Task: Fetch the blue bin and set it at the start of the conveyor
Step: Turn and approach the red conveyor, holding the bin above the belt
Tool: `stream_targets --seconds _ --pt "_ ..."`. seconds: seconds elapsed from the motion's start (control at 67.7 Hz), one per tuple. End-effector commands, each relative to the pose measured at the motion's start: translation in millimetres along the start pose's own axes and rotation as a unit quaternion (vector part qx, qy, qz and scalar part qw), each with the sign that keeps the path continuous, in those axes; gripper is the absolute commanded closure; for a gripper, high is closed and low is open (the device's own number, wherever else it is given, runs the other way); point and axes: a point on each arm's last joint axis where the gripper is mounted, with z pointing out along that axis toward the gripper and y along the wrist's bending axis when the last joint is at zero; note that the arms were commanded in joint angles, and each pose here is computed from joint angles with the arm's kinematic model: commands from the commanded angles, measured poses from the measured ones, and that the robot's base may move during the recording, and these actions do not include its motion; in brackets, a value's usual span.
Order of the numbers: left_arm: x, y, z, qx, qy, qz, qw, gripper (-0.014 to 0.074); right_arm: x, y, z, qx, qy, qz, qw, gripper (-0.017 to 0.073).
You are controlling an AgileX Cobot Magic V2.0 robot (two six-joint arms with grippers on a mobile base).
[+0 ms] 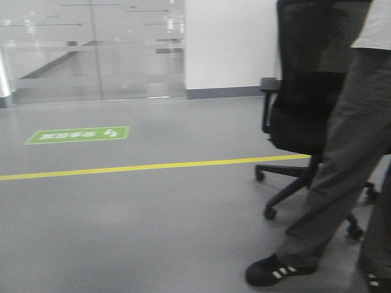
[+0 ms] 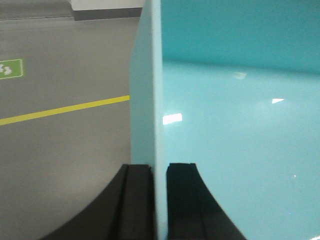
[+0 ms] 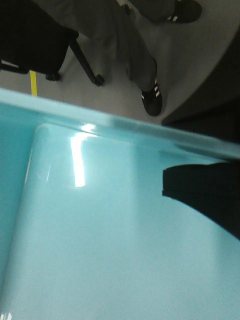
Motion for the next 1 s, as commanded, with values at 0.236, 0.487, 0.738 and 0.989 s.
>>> stream_targets --seconds 0.236,0.487,0.738,0.989 --pt "-8.7 -2.3 -6.0 0.014 -0.035 -0.013 0.999 0.0705 -6.0 0.0 -6.6 -0.001 -0.030 -0.014 0.999 0.0712" --pt "-8.7 -2.3 -6.0 0.014 -0.035 -0.013 0.999 0.0705 -6.0 0.0 -6.6 -0.001 -0.030 -0.014 0.999 0.0712" --pt "-8.7 -2.3 -6.0 0.014 -0.035 -0.013 0.999 0.0705 -6.0 0.0 -6.6 -0.001 -0.030 -0.014 0.999 0.0712" --pt "-8.7 -2.3 -6.0 0.014 -0.035 -0.013 0.999 0.0705 -6.0 0.0 -6.6 -0.001 -0.030 -0.014 0.999 0.0712"
